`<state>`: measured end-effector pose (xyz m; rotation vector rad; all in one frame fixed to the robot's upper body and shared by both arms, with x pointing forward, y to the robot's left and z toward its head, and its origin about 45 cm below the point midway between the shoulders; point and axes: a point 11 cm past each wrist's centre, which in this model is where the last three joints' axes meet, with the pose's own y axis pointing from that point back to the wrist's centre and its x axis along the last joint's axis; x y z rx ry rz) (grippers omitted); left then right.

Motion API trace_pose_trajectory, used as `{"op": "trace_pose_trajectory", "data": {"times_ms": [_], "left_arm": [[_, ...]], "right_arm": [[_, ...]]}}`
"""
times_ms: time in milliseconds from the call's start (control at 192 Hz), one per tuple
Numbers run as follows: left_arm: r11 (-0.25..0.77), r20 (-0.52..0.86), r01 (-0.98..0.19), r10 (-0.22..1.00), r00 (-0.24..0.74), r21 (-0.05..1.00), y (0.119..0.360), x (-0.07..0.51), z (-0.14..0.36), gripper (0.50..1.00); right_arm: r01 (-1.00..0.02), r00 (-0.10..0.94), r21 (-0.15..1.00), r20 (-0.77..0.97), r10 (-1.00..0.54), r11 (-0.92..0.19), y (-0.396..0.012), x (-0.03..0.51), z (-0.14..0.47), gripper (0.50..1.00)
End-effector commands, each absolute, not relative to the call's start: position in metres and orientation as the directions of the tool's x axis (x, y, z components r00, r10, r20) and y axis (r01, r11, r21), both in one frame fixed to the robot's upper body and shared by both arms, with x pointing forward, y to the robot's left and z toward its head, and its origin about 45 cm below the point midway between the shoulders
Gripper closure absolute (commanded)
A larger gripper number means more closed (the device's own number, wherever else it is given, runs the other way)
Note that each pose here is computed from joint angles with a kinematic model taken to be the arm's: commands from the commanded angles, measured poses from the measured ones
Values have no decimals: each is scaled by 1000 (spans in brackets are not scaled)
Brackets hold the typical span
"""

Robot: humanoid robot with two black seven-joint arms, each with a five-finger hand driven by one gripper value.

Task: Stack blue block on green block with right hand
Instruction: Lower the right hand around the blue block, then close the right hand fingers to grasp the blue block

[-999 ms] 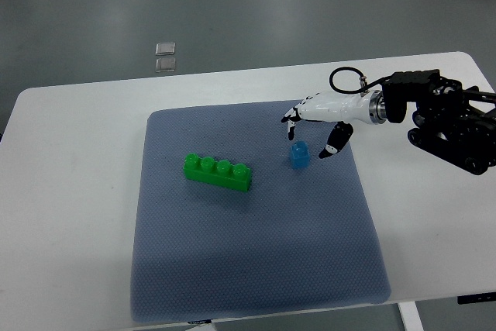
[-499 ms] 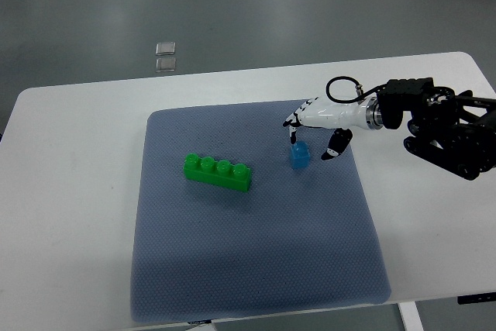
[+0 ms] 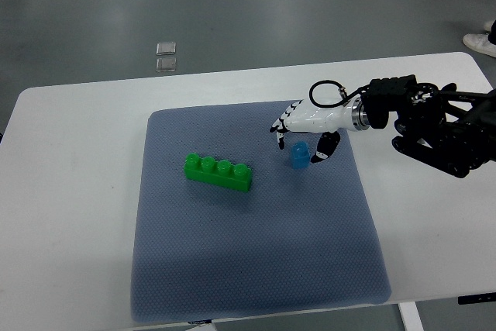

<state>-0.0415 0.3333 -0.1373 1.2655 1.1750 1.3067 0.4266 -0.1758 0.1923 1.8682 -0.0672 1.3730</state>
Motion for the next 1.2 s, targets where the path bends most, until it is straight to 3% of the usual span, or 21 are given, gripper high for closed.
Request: {"op": "trace_pose_trajectory", "data": {"times_ms": [0, 1196], "left_arm": [[-100, 100, -5, 995, -27, 995, 333, -41, -137, 500], [-101, 101, -5, 994, -27, 995, 333, -41, -137, 500]], "right_arm": [[-470, 414, 562, 821, 393, -680, -176, 426, 192, 585], [-481, 389, 542, 836, 386, -689, -180, 427, 189, 597]]}}
